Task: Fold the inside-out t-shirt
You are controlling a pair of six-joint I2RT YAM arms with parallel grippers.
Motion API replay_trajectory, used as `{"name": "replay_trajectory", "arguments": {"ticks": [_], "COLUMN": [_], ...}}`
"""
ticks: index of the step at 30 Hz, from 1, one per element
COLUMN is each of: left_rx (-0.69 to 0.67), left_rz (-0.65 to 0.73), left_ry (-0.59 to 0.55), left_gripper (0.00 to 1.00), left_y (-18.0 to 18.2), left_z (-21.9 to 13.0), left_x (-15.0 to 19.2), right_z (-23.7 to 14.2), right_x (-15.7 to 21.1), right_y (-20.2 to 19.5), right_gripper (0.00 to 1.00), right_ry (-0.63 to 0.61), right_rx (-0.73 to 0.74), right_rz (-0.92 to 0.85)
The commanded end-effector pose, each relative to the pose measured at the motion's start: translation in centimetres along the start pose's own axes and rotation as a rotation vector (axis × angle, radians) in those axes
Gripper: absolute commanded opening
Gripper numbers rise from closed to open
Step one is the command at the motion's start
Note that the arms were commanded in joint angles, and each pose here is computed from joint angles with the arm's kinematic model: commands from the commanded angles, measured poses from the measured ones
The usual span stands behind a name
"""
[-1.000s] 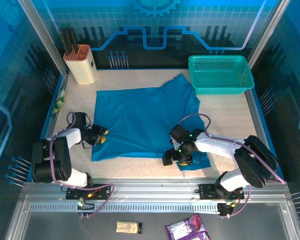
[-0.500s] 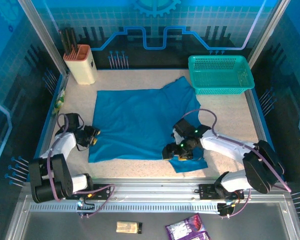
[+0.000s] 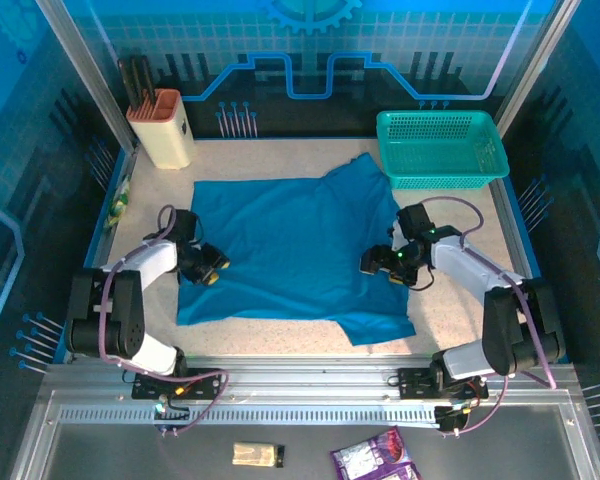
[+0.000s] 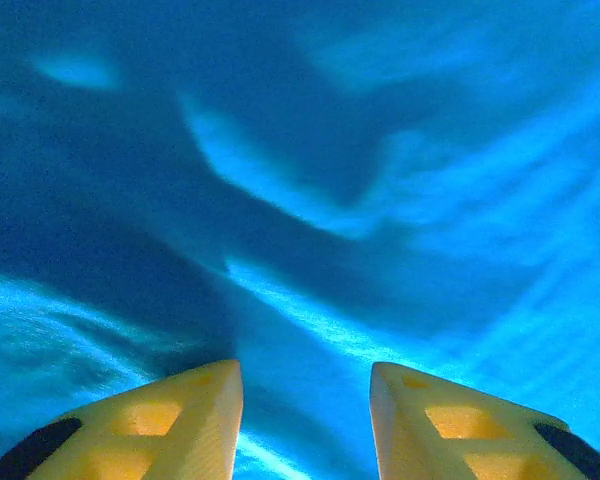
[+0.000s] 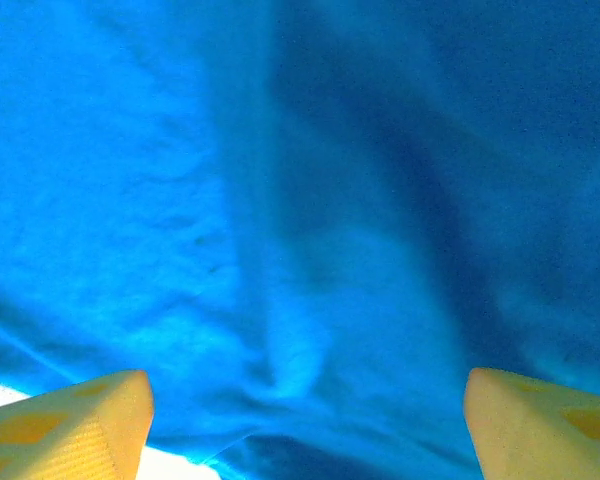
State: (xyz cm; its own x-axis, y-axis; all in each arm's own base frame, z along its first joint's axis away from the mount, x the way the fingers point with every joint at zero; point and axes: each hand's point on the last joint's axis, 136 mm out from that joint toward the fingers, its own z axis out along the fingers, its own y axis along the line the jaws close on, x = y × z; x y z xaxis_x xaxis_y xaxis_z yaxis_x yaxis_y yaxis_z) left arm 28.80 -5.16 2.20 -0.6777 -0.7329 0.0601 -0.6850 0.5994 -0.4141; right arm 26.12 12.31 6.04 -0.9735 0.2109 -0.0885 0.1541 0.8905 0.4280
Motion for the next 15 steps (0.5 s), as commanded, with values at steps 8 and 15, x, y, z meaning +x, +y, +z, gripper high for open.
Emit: {"name": "replay_trajectory", "arguments": {"ticks": [8,15], "left_rx": [0.035,0.04], "left_rz": [-0.208,-0.24], "left_ry": [0.002,-0.013], "left_gripper": [0.42,0.42], "left_y": [5.6,6.7], "left_z": [-0.3,-1.0], "left_x": [-0.7,-1.0], "right_z": [2.2,0.9], "right_x": [5.2,5.6], "right_y": [-5.9,-6.8], "right_gripper": [0.83,0.84], "right_ry": [0.098,0.044], "right_rx": [0.1,0.151], "right_rz": [0.196,0.264]}}
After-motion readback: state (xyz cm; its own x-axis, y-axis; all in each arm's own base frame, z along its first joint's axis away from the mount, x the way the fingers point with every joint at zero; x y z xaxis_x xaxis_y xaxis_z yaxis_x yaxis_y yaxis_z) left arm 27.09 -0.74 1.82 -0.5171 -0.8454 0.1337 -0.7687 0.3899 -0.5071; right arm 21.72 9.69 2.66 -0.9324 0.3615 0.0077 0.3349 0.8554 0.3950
